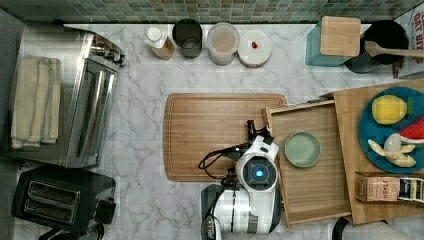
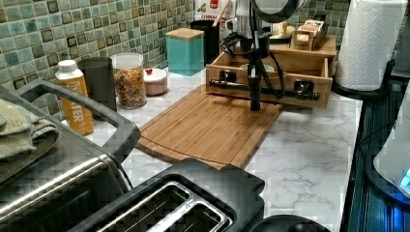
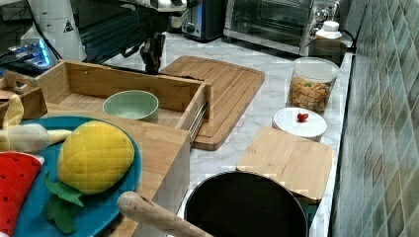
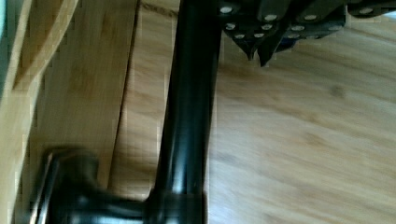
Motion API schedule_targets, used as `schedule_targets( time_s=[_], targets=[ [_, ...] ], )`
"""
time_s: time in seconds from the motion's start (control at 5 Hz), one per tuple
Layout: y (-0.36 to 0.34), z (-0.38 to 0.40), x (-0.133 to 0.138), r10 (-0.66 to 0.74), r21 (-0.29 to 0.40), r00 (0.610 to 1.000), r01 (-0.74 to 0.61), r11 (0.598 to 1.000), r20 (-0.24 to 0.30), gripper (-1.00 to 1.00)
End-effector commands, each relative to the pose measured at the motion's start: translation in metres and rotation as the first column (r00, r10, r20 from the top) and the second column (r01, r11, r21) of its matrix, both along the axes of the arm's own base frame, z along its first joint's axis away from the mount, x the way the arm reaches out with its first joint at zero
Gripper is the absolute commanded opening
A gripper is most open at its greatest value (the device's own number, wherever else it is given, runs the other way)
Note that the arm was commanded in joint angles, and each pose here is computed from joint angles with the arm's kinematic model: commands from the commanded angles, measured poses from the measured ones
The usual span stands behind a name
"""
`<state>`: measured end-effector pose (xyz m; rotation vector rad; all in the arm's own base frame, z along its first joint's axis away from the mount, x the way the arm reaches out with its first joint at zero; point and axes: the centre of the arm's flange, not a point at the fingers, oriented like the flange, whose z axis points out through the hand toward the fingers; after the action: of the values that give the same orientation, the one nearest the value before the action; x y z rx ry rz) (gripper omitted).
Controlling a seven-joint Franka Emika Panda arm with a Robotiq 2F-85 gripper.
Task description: Close the drawer.
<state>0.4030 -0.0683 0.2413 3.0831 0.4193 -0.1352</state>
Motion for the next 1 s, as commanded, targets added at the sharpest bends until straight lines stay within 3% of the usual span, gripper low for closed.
schedule_targets(
  time_s=[0.2, 0.4, 0.6, 1.0],
  targets=[
    [-0.114, 0.051, 0.025, -0.087, 0.021, 0.991, 0.086, 0.996, 0.104, -1.0],
    [-0.152, 0.053, 0.031, -0.096, 0.017, 0.982, 0.094, 0.995, 0.165, -1.0],
    [-0.2, 0.058, 0.037, -0.073, 0.01, 0.979, 0.073, 0.997, 0.192, -1.0],
    [-0.269, 0.089, 0.048, -0.06, -0.01, 0.977, 0.064, 0.998, 0.202, -1.0]
  ],
)
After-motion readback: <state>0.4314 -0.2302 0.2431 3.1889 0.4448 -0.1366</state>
